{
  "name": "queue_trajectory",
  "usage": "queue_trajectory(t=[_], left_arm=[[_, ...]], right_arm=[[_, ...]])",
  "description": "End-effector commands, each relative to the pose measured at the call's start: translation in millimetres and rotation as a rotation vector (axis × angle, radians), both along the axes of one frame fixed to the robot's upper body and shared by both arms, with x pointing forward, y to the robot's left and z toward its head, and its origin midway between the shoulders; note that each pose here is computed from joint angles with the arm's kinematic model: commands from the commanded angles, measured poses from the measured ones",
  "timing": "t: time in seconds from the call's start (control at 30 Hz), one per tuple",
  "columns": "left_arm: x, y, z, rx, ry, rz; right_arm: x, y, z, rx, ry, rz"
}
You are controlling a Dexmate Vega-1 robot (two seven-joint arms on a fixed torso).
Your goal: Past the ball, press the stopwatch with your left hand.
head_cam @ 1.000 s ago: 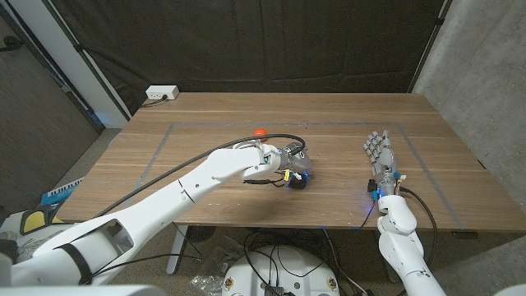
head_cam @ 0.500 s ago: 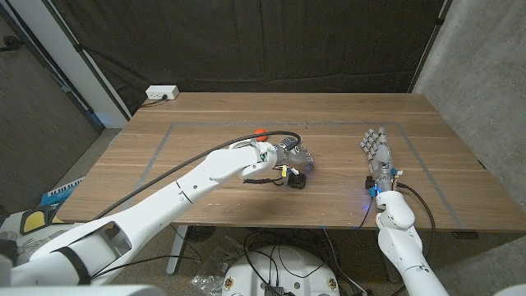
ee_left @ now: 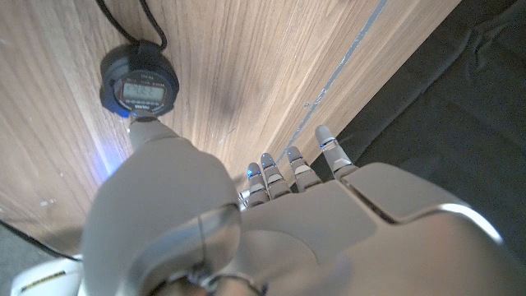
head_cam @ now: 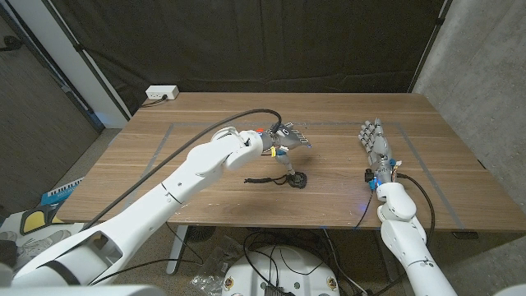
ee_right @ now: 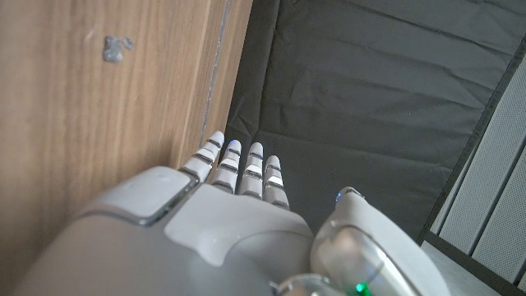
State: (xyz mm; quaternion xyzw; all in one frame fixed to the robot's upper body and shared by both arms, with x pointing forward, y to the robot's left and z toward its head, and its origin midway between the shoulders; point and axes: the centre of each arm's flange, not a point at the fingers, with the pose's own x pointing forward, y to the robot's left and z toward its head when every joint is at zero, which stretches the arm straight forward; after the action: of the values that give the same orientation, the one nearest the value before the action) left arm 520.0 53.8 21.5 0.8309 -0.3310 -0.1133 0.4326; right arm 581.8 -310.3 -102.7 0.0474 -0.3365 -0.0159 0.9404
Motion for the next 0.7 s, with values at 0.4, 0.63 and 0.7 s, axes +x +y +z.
queue_trajectory(t=[0.4, 0.63, 0.7], left_arm=[[0.6, 103.9, 5.6, -0.616, 0.066, -0.118], [7.1, 125.2, -1.5, -0.715, 0.107, -0.161], [8.2, 129.8, -4.6, -0.74, 0.119, -0.167]], right_arm=[[-12.8, 19.0, 39.1, -0.161, -0.001, -0.032], [-29.8, 29.6, 41.2, -0.202, 0.002, -0.061], [-32.9, 34.6, 40.1, -0.207, 0.005, -0.058]])
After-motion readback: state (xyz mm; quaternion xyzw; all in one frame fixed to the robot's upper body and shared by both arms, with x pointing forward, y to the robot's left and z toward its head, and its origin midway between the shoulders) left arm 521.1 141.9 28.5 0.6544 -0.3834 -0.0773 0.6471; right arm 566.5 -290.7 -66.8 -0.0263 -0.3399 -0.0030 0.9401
